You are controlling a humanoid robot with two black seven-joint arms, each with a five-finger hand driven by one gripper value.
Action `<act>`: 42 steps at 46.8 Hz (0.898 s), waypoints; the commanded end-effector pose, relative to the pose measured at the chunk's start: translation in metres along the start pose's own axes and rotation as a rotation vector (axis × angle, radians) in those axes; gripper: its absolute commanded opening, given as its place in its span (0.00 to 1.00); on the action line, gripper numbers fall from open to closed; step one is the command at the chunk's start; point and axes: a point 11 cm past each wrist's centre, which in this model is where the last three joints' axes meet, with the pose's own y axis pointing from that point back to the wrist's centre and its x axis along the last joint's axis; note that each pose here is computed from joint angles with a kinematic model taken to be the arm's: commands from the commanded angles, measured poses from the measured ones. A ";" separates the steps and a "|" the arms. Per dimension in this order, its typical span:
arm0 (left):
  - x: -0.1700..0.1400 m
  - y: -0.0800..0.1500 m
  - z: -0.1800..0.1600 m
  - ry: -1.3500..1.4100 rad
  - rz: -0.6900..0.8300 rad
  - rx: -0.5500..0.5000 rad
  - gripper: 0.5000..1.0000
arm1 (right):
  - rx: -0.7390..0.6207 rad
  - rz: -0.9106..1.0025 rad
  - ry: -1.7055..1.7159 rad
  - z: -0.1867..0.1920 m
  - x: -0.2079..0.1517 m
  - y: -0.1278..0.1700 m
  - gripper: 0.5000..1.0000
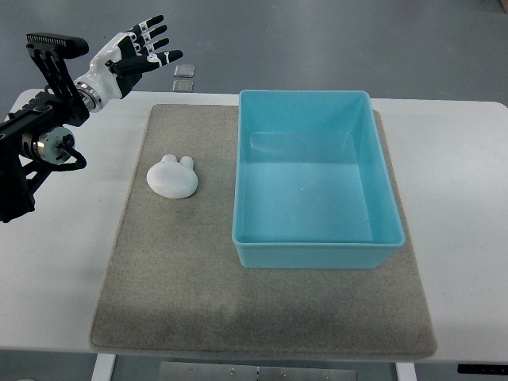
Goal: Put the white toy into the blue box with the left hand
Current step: 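Move the left hand over the white bunny toy and lower fingers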
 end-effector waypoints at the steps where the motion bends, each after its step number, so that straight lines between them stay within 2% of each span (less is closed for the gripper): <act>1: -0.008 0.002 0.002 -0.060 -0.050 0.015 0.94 | 0.000 0.000 0.000 0.000 0.000 0.000 0.87; 13: -0.024 0.013 -0.007 -0.341 -0.198 0.120 0.91 | 0.000 0.000 0.000 0.000 0.000 0.000 0.87; 29: -0.045 0.041 -0.011 -0.688 -0.427 0.197 0.90 | 0.000 0.000 0.000 0.000 0.000 0.000 0.87; 42: -0.052 0.050 -0.014 -0.926 -0.539 0.219 0.91 | 0.000 0.000 0.000 0.000 0.000 0.000 0.87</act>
